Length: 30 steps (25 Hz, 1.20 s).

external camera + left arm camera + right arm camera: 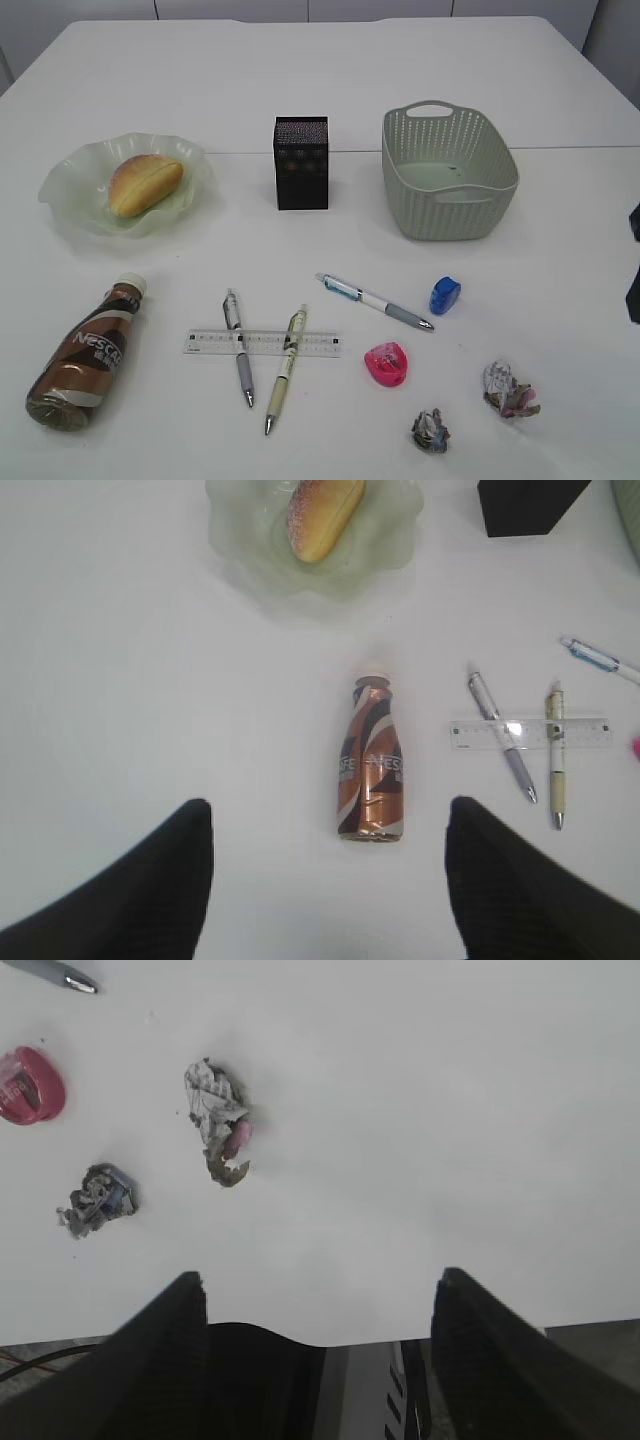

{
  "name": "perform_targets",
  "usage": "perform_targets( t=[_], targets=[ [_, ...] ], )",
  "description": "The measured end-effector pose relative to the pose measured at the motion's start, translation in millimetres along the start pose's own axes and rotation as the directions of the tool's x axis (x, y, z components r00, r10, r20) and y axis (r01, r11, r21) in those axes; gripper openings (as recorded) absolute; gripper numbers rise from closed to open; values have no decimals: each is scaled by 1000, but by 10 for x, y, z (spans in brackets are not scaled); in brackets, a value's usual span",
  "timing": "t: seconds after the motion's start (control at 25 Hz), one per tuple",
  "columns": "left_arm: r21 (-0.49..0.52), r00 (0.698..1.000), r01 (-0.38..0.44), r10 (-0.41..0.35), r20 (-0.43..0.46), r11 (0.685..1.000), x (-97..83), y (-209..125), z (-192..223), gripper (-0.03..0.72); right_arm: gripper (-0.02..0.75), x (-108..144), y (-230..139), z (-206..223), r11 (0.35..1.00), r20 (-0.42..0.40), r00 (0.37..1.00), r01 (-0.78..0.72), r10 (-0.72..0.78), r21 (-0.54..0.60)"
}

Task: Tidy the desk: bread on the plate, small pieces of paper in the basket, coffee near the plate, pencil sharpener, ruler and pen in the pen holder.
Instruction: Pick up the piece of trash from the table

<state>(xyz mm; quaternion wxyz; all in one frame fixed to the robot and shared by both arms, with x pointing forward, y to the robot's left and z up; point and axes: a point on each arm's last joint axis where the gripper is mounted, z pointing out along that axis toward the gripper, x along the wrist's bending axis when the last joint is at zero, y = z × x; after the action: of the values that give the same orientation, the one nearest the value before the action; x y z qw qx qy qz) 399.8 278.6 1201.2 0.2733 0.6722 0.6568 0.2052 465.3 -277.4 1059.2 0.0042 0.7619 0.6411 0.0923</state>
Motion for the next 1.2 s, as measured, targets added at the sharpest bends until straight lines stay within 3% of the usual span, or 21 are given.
perform_targets(
  t=[0.32,0.48,0.68,1.2],
  targets=[
    [-86,999,19,-16,40,996,13,-366,-324,519,468,422,-100,295,999,-46,999,4,-6,-50],
    [-88,999,10,-6,51,996,-3,-383,-339,512,467,598,-65,627,999,-6,1000,-28,28,46],
    [-86,998,2,4,66,996,-24,-386,-339,510,465,647,-9,1083,980,85,994,-85,71,178],
    [-79,994,15,-7,112,997,-65,-392,-342,508,465,703,194,1496,974,138,985,-126,101,188]
  ],
)
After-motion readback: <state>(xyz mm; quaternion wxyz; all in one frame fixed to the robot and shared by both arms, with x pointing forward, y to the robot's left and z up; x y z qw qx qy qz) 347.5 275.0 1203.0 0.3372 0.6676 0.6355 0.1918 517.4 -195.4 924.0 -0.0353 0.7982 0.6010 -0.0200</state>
